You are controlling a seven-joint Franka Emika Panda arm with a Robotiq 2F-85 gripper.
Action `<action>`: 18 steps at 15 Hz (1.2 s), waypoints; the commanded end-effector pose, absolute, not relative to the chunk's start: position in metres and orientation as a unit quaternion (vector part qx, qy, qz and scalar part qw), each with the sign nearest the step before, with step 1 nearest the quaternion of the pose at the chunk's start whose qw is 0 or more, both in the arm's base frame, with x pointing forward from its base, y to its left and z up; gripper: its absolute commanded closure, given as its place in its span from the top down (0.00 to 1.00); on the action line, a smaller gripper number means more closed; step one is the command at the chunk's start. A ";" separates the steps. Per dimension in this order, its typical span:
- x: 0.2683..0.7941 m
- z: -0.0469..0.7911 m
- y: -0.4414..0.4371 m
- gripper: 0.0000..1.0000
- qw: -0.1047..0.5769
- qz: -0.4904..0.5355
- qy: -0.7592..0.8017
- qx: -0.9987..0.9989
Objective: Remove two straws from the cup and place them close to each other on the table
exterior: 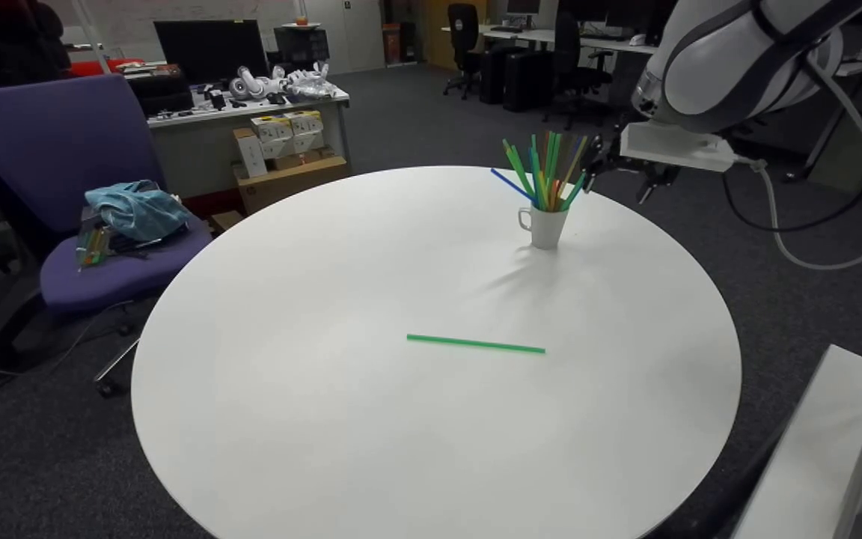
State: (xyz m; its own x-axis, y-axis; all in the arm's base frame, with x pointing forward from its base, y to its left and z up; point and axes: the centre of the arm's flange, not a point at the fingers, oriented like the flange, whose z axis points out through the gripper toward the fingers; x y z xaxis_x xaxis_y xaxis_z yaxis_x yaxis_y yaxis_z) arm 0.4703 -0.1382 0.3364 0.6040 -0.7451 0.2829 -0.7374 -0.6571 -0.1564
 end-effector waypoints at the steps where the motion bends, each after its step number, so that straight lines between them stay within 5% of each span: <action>1: 0.470 0.337 -0.138 1.00 0.012 -0.164 0.414 -0.895; 18: 0.532 0.321 -0.163 1.00 0.030 -0.235 0.570 -0.787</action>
State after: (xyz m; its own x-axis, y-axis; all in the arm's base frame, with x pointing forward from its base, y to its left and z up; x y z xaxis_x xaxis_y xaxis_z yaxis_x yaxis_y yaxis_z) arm 0.5148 -0.1580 0.3234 0.2875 -0.9083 0.3038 -0.8762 -0.3776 -0.2997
